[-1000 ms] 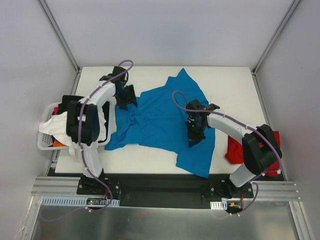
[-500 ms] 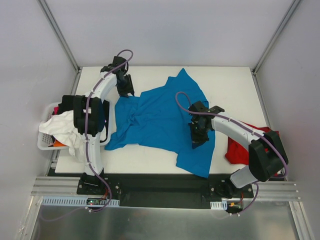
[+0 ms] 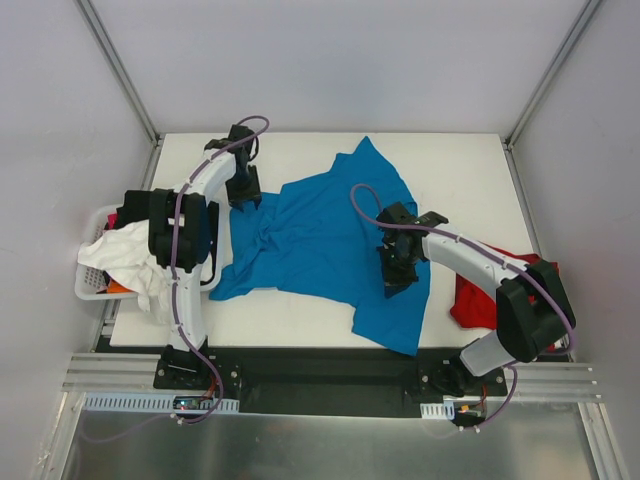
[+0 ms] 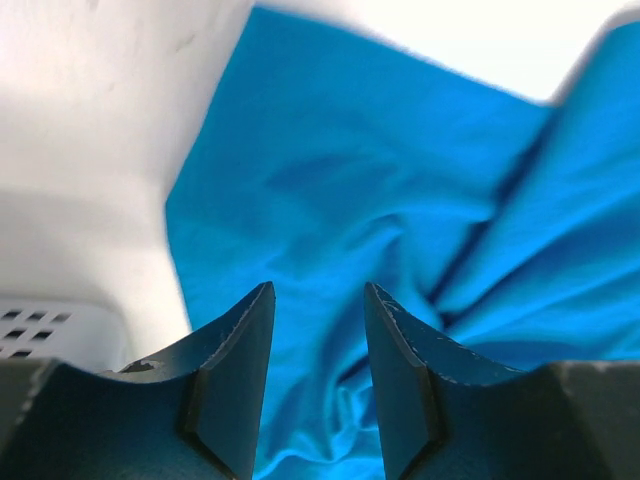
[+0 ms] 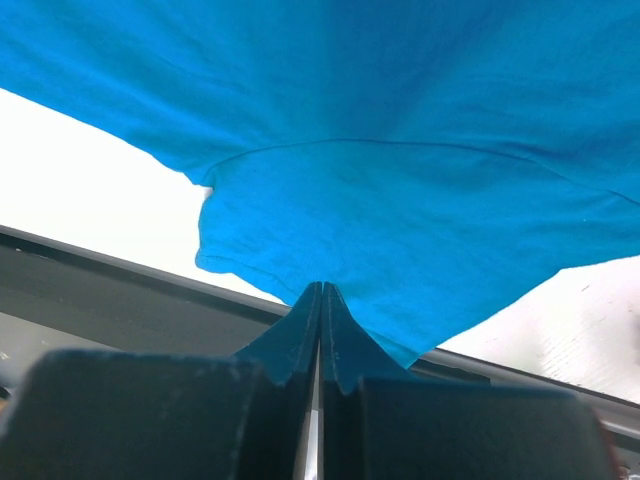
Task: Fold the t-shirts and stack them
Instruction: Flatten the tshirt out
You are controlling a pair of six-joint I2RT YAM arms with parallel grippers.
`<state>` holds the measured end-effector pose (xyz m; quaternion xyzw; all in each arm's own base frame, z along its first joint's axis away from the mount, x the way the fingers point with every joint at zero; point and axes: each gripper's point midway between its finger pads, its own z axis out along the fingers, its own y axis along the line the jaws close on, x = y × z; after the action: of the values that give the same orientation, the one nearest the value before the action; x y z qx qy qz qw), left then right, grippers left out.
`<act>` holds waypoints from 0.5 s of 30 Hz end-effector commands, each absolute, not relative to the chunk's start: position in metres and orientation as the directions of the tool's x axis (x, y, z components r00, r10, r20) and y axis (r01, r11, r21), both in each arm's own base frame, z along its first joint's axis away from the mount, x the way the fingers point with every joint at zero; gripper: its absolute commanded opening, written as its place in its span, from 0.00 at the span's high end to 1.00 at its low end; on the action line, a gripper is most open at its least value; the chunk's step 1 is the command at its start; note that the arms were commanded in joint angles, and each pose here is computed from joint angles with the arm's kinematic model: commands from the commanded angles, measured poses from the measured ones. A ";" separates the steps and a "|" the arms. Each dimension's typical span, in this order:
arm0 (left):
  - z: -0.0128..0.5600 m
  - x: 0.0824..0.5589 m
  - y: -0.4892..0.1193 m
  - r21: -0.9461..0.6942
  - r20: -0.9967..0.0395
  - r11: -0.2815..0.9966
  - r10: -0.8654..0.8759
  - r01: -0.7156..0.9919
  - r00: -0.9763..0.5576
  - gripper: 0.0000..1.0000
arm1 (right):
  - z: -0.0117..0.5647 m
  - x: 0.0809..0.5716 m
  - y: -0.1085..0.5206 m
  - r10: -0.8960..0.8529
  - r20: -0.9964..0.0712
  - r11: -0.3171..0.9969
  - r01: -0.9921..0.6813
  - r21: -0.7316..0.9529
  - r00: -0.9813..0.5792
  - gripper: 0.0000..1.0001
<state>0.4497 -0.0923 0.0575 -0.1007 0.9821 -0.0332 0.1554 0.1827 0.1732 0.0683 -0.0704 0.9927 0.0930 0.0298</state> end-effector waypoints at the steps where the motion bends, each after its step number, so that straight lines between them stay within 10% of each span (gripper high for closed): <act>1: 0.075 0.432 -0.074 0.004 -0.313 0.985 -0.164 -0.174 -0.935 0.59 | 0.073 0.182 0.171 -0.140 -0.060 0.977 -0.148 0.155 -0.988 0.99; 15: 0.056 0.457 -0.061 0.082 -0.295 0.973 -0.184 -0.217 -0.937 0.58 | 0.078 0.175 0.159 -0.122 -0.057 0.985 -0.128 0.118 -0.991 0.99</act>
<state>0.4513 -0.0743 0.0504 -0.0965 0.9846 0.0206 0.1445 0.1801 0.1672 0.0667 -0.0684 0.9948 0.0737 0.0167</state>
